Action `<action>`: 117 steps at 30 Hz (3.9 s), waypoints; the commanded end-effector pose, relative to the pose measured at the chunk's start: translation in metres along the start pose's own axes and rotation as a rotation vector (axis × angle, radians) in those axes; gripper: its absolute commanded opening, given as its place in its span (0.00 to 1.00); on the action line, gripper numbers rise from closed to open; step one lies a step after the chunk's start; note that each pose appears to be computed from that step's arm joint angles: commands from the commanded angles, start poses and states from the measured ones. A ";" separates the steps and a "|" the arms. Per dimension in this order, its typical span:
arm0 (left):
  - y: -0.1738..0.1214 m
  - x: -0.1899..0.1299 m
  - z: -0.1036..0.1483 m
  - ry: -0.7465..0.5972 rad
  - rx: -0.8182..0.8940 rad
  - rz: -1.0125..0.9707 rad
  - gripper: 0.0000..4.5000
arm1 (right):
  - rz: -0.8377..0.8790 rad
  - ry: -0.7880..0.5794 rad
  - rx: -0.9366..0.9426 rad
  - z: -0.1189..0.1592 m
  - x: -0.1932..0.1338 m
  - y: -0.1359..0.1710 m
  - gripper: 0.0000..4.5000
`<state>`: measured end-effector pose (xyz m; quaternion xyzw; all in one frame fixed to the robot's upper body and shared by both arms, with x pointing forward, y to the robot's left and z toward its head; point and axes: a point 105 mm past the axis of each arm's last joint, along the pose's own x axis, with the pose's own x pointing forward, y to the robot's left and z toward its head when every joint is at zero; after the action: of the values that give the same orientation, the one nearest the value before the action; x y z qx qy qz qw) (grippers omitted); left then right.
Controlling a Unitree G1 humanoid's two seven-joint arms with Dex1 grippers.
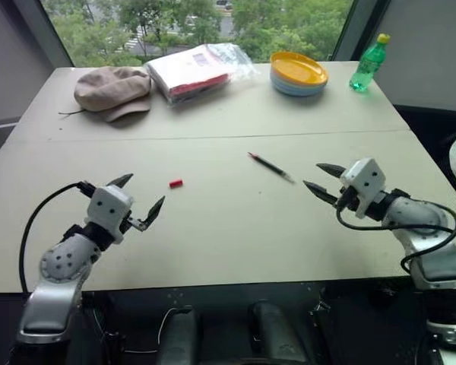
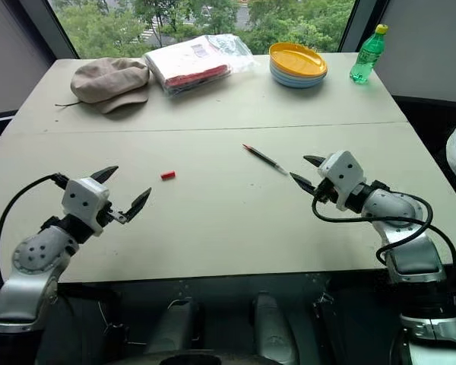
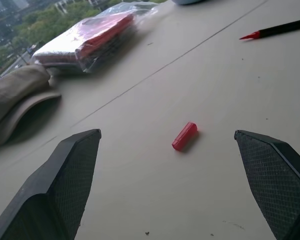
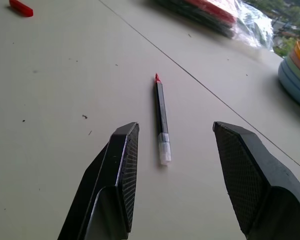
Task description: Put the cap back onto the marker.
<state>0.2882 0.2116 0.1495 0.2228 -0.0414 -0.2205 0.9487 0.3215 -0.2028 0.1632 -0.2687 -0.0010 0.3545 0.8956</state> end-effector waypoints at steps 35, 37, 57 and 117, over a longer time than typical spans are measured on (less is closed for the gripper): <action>0.056 0.047 -0.018 -0.002 -0.095 -0.323 1.00 | 0.130 -0.094 -0.085 0.054 0.025 -0.001 0.53; 0.055 0.054 -0.021 -0.001 -0.118 -0.343 1.00 | 0.123 -0.097 -0.086 0.054 0.025 0.001 0.53; 0.017 0.091 -0.041 0.086 -0.073 -0.617 1.00 | 0.021 -0.096 -0.078 0.054 0.015 0.008 0.53; 0.017 0.095 -0.014 -0.055 -0.042 -0.580 0.01 | 0.037 -0.114 0.017 0.046 0.037 -0.012 0.53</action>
<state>0.3844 0.1890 0.1223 0.1987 0.0427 -0.4909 0.8472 0.3440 -0.1640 0.1919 -0.2448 -0.0253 0.3830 0.8904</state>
